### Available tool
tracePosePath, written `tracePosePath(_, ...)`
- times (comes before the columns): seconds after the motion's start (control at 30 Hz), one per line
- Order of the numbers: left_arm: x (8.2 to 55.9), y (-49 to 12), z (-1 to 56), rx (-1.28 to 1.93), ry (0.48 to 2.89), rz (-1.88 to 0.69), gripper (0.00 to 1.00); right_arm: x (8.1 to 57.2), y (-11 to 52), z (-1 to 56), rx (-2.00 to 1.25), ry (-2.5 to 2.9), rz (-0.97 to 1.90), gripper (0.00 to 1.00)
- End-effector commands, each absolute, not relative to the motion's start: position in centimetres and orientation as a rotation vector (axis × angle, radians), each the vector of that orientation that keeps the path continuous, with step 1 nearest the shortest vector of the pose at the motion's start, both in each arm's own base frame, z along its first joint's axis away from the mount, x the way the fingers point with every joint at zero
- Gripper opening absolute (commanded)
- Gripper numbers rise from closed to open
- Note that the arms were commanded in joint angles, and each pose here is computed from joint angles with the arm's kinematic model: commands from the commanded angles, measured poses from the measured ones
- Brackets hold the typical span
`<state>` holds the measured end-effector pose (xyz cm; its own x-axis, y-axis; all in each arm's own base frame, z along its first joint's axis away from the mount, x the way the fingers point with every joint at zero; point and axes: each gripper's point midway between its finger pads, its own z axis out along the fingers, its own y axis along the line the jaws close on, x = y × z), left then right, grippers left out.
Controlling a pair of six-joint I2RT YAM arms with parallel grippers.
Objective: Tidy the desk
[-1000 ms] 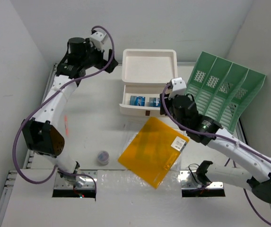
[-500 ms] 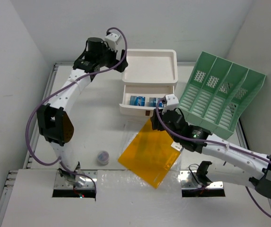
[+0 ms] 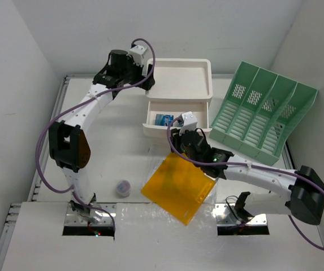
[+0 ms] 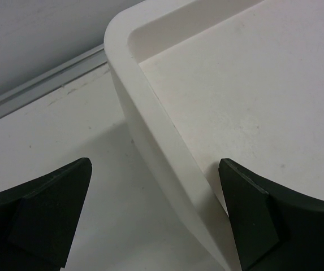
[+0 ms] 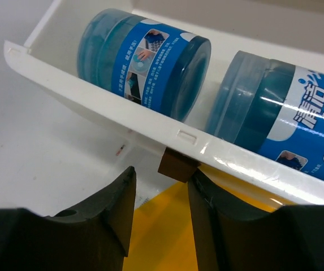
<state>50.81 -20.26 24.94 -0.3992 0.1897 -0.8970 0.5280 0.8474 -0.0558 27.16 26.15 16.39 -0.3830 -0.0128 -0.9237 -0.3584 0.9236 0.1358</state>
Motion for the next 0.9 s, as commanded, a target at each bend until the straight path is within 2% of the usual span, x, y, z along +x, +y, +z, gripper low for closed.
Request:
tracePosePath(0.0,50.0,-20.7,27.0,0.539,1.917,-0.417,0.94,30.7,25.0,20.5,-0.157,1.784,0.331,0.40)
tracePosePath(0.13,50.1,-20.7,26.5,0.550,1.924,-0.411,0.90,31.5,24.8,21.9,-0.139,1.735,0.329,0.29)
tracePosePath(0.23,50.0,-20.7,26.3,0.562,1.928,-0.410,0.80,32.5,24.4,22.3,-0.126,1.722,0.293,0.19)
tracePosePath(0.27,50.0,-20.7,26.1,0.565,1.931,-0.408,0.73,32.9,24.2,22.7,-0.116,1.716,0.282,0.10)
tracePosePath(0.33,50.0,-20.8,26.1,0.574,1.927,-0.413,0.63,33.6,23.9,22.8,-0.101,1.714,0.271,0.05)
tracePosePath(0.37,50.0,-20.9,26.0,0.578,1.929,-0.415,0.52,33.9,24.0,23.0,-0.100,1.709,0.277,0.01)
tracePosePath(0.43,50.0,-21.0,26.0,0.592,1.922,-0.422,0.43,34.4,24.0,23.2,-0.099,1.705,0.275,0.00)
tracePosePath(0.53,50.1,-21.2,25.7,0.613,1.924,-0.423,0.21,35.3,23.8,23.6,-0.103,1.694,0.252,0.00)
tracePosePath(0.6,50.3,-21.3,25.5,0.627,1.926,-0.416,0.12,35.6,23.7,23.8,-0.098,1.686,0.246,0.00)
tracePosePath(0.63,50.3,-21.3,25.3,0.634,1.936,-0.413,0.01,35.8,23.5,24.0,-0.093,1.681,0.242,0.00)
tracePosePath(0.87,50.0,-21.7,24.8,0.721,1.942,-0.426,0.00,36.6,23.2,26.5,-0.115,1.610,0.231,0.00)
